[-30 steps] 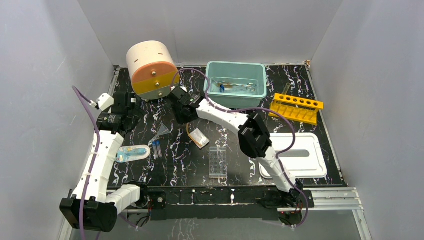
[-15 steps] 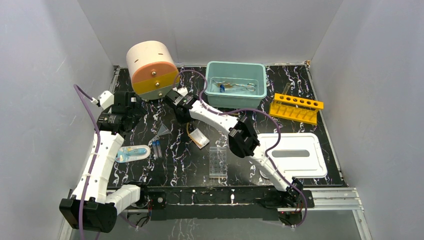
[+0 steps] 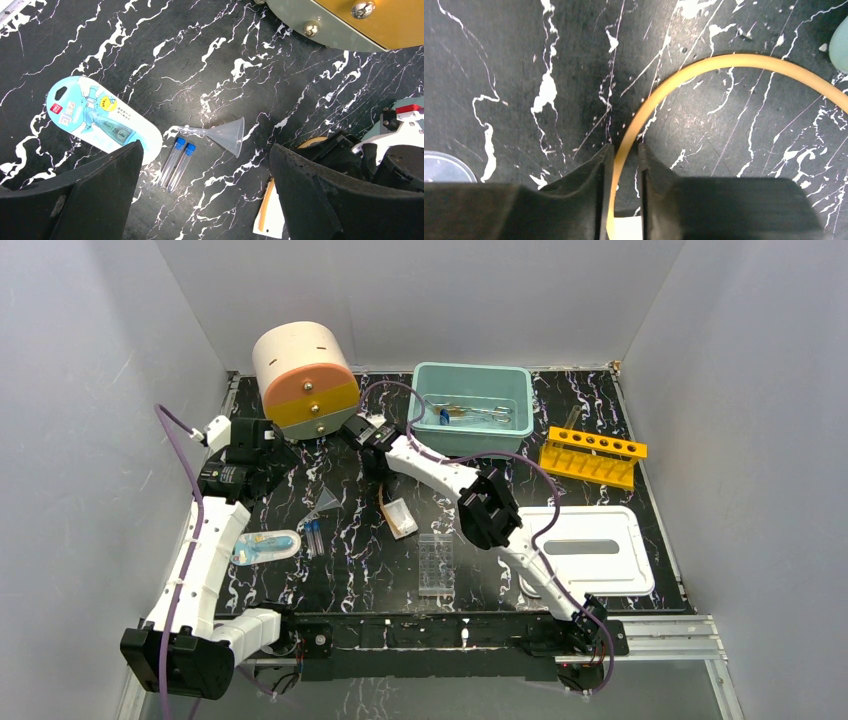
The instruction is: Organize the chemistry lab equipment
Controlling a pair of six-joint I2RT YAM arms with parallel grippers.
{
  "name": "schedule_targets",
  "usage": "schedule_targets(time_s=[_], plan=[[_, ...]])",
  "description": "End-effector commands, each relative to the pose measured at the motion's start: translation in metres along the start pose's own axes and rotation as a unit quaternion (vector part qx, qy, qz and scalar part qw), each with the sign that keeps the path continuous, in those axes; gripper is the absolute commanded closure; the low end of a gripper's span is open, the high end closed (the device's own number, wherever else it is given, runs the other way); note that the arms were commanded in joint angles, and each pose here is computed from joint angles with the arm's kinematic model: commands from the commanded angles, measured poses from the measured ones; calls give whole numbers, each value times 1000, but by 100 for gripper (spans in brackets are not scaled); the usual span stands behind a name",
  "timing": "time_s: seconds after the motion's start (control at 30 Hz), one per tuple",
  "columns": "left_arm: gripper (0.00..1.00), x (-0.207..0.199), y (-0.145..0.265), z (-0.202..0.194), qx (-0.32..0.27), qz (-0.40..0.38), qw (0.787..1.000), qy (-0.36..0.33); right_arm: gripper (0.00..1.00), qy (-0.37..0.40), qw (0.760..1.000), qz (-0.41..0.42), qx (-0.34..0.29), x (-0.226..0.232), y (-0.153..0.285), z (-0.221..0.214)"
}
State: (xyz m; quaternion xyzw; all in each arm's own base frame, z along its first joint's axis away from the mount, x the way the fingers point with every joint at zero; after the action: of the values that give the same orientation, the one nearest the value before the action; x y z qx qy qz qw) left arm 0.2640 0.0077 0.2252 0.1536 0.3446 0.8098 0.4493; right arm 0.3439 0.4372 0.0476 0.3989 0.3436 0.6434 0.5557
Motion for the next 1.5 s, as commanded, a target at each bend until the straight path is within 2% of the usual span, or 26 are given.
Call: schedule_targets(time_s=[0.0, 0.17, 0.2, 0.33, 0.47, 0.67, 0.83, 1.03, 1.27, 1.37, 1.47], plan=[[2, -1, 1, 3, -7, -6, 1000, -6, 75, -2, 1000, -30, -10, -7, -8, 7], [2, -2, 1, 3, -7, -8, 1000, -8, 98, 11, 999, -27, -13, -5, -7, 12], [2, -2, 1, 3, -7, -8, 1000, -8, 100, 13, 1000, -20, -15, -2, -3, 15], [2, -3, 1, 4, -8, -11, 1000, -9, 100, 22, 998, 39, -41, 18, 26, 37], [2, -3, 1, 5, -11, -10, 1000, -10, 100, 21, 989, 115, -94, 41, 78, 70], [2, -3, 1, 7, -14, -8, 1000, -8, 100, 29, 968, 175, -176, 38, 153, 102], [2, -5, 0, 9, -15, -8, 1000, -7, 100, 65, 944, 216, -240, 29, 214, 121], [2, -12, -5, 12, -11, -12, 1000, -9, 100, 109, 896, 265, -340, 14, 297, 142], [2, -22, -8, 16, -6, -28, 1000, -7, 100, 127, 847, 240, -458, -15, 366, 172], [2, -25, -8, 16, -5, -32, 999, -6, 100, 146, 838, 207, -483, -27, 379, 182], [2, -28, -8, 18, -4, -37, 999, -5, 100, 148, 846, 151, -489, -61, 372, 196]])
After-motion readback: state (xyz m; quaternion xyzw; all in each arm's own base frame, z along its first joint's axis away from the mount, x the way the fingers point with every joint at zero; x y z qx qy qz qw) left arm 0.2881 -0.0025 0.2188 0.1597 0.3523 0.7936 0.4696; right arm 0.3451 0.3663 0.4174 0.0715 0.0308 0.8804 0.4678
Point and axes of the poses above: each gripper's point midway between its finger pads, its own y axis back along the fingers, its own x axis along the line the jaws close on, z = x × y, the point moved 2 cm from there along y, back along the fingers, and after that the axes turned 15 degrees about -y, right-handed, at the moved point
